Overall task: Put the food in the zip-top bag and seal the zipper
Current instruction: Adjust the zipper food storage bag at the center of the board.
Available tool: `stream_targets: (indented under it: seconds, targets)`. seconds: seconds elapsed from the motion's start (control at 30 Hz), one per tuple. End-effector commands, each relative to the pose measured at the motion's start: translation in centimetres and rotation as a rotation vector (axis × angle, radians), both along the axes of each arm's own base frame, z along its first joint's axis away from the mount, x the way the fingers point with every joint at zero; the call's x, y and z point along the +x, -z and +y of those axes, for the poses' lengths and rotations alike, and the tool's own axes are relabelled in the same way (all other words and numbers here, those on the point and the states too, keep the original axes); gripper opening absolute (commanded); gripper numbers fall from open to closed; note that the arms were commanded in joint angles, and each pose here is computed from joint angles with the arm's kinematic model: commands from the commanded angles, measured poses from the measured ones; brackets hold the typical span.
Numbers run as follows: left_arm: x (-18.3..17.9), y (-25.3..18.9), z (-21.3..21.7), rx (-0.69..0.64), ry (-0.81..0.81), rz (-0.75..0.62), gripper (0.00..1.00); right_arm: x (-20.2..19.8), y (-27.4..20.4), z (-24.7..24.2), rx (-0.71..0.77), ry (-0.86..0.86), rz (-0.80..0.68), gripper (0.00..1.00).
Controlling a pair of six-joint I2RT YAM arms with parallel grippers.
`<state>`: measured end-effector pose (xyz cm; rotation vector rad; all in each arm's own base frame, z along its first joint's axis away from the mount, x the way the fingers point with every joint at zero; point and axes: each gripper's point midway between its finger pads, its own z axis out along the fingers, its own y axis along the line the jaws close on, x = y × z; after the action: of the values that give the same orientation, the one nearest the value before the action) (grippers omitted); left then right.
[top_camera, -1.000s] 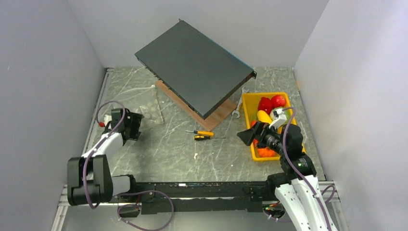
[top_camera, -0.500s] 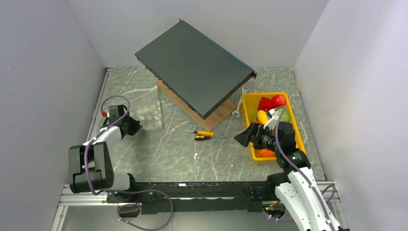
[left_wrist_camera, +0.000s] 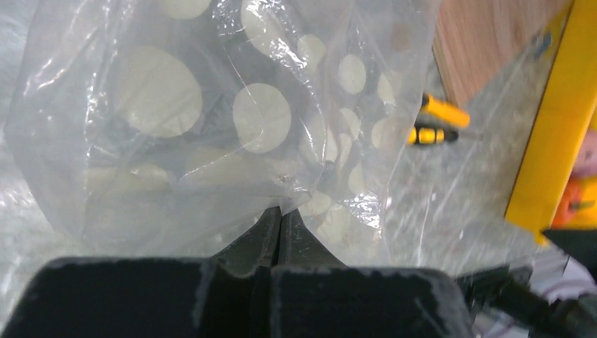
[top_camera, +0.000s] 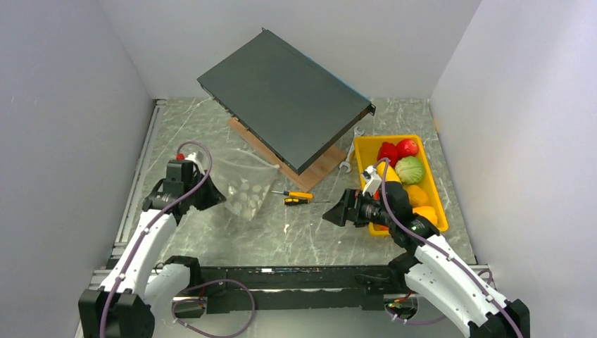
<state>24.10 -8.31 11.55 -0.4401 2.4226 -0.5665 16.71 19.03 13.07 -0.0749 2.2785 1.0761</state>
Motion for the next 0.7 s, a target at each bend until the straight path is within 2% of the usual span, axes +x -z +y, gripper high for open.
stream_targets:
  seconds: [0.0,0.1,0.23,0.27,0.3,0.33,0.37,0.43,0.5,0.53,0.67]
  targets:
    - [-4.4,-1.7,-3.3,-0.049,0.224,0.065,0.00,0.5,-1.9,2.1,0.114,-0.007,-0.036,1.00]
    - [-5.4,-2.6,-3.5,-0.050,0.236,0.075,0.00,0.4,-2.3,3.0,0.141,-0.027,-0.024,1.00]
    - [-6.2,-2.1,-0.7,0.099,0.179,0.107,0.00,0.8,-2.6,3.7,0.124,-0.045,-0.050,1.00]
    - [-6.2,-1.9,-0.1,0.135,0.167,0.115,0.03,1.0,-2.5,3.7,0.122,-0.043,-0.056,1.00]
    - [-6.2,-1.8,0.6,0.171,0.148,0.129,0.14,1.2,-2.2,3.8,0.121,-0.038,-0.055,1.00]
    - [-6.3,-2.1,1.3,0.205,0.127,0.144,0.33,1.4,-1.9,3.8,0.103,-0.056,-0.086,1.00]
    - [-6.3,-2.3,2.2,0.246,0.102,0.163,0.48,1.4,-1.8,4.1,0.131,-0.042,-0.046,1.00]
    - [-6.0,-3.1,3.0,0.286,0.070,0.155,0.66,1.3,-1.7,4.8,0.155,-0.055,-0.030,1.00]
    - [-5.3,-4.3,3.5,0.305,0.036,0.103,0.75,1.2,-1.5,5.3,0.160,-0.069,-0.022,1.00]
    - [-4.9,-5.0,3.2,0.284,0.039,0.072,0.76,1.1,-1.3,5.4,0.154,-0.071,-0.018,1.00]
    - [-3.3,-7.1,-2.1,0.053,0.213,-0.098,0.76,1.0,-1.4,5.3,0.137,-0.058,-0.028,1.00]
